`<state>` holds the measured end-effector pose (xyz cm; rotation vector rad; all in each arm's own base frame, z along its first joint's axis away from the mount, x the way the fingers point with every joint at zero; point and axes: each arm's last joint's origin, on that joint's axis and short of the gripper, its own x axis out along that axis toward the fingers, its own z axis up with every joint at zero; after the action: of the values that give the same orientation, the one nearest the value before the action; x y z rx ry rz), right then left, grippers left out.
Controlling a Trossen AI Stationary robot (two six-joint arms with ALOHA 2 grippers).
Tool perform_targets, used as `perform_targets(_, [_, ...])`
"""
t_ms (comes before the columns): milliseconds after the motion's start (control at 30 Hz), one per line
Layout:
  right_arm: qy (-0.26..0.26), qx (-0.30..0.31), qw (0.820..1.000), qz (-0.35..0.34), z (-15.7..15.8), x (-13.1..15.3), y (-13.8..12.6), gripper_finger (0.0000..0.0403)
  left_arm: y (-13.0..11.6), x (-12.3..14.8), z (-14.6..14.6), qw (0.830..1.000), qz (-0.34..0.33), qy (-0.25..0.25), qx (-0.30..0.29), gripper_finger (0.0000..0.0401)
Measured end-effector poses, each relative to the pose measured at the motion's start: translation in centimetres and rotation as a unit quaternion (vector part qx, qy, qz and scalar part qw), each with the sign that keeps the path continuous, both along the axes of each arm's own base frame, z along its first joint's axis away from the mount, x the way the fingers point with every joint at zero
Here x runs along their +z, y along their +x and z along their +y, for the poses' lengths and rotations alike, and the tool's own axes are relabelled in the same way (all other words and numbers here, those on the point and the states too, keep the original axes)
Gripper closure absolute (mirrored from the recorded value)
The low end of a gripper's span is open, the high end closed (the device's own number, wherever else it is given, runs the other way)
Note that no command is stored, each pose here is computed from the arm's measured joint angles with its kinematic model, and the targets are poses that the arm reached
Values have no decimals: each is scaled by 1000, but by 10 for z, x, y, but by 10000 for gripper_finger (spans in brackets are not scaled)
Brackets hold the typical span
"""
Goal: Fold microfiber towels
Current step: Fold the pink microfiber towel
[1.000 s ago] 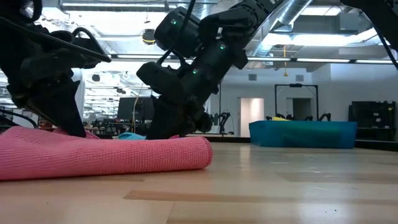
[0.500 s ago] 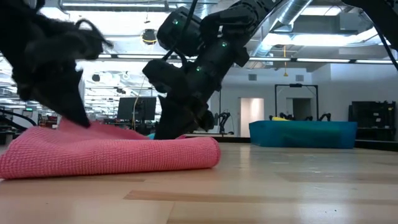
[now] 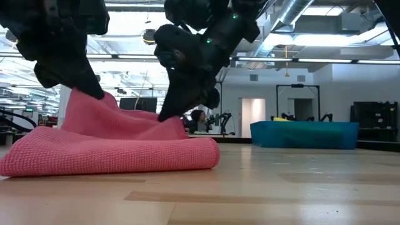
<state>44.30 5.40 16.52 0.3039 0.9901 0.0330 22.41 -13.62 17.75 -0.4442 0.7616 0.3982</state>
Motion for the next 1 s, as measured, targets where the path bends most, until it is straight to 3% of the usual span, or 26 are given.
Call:
perform_targets(467, [-30,44,998,17,63,-2,-16,380,1,8,-22,993,-36,-30,-108,401])
perform_targets(700, [-52,30,998,14,77,-3,-20,378,2,6,-27,991,-42,-34,-122,401])
perform_targets(867, [-50,28,998,17,81,-3,-22,372,11,-5,-37,982,-41,-47,-178,401])
perform_targets(1000, [-50,32,998,16,86,-3,-23,372,15,-11,-42,979,-43,-59,-189,401])
